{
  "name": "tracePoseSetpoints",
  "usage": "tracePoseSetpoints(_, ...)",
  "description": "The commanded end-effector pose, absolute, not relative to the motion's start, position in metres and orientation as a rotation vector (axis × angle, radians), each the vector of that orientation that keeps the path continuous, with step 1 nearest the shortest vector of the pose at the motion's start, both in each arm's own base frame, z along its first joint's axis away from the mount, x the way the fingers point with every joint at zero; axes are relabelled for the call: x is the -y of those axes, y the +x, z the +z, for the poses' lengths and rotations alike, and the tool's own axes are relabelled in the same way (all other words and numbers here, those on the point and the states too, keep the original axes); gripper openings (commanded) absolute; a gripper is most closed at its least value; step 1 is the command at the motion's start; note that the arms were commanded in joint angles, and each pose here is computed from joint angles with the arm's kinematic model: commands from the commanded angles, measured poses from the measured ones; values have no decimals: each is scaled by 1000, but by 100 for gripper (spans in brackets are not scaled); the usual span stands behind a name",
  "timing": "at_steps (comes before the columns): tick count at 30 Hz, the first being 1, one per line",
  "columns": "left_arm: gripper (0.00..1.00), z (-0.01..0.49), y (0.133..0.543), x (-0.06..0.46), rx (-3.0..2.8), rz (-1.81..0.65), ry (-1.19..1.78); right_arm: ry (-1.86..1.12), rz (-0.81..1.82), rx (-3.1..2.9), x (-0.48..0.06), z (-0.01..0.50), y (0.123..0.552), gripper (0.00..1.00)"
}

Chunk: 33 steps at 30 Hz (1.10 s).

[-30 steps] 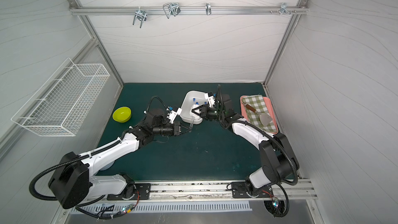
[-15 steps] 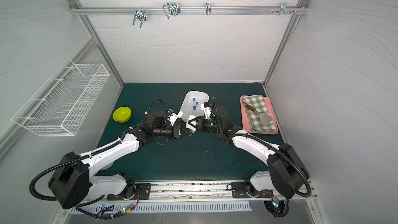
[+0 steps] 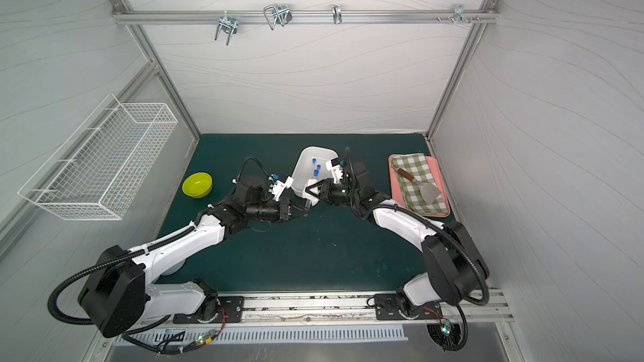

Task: Wipe the exteriors of test tubes
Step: Wipe the dirt from the test tube, then place the cleaning item at the center of the board.

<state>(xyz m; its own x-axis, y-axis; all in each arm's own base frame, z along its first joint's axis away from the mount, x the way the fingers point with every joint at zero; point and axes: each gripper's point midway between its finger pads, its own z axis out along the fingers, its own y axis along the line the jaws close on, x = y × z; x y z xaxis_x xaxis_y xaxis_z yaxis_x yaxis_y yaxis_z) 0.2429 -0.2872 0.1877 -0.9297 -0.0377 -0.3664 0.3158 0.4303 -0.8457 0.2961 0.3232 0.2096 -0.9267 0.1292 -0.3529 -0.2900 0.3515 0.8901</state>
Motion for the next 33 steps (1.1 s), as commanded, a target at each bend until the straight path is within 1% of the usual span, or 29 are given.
tracePoseSetpoints(1, 10, 214, 238, 289, -2262, -1548, 308, -113, 1565, -2236, -314, 209, 331, 25)
tracePoseSetpoints(7, 10, 214, 235, 287, -2268, -1537, 310, -87, 1568, -2211, -306, 213, 370, 25)
tracePoseSetpoints(13, 10, 211, 233, 285, -2276, -1532, 308, 3, 1576, -2167, -285, 216, 407, 26)
tracePoseSetpoints(22, 10, 212, 234, 285, -2276, -1531, 307, 81, 1568, -2108, -255, 226, 443, 26)
tracePoseSetpoints(28, 10, 212, 239, 286, -2279, -1501, 316, 117, 1557, -2097, -233, 225, 436, 25)
tracePoseSetpoints(33, 10, 212, 259, 281, -2285, -1460, 288, 133, 1540, -2137, -221, 212, 404, 25)
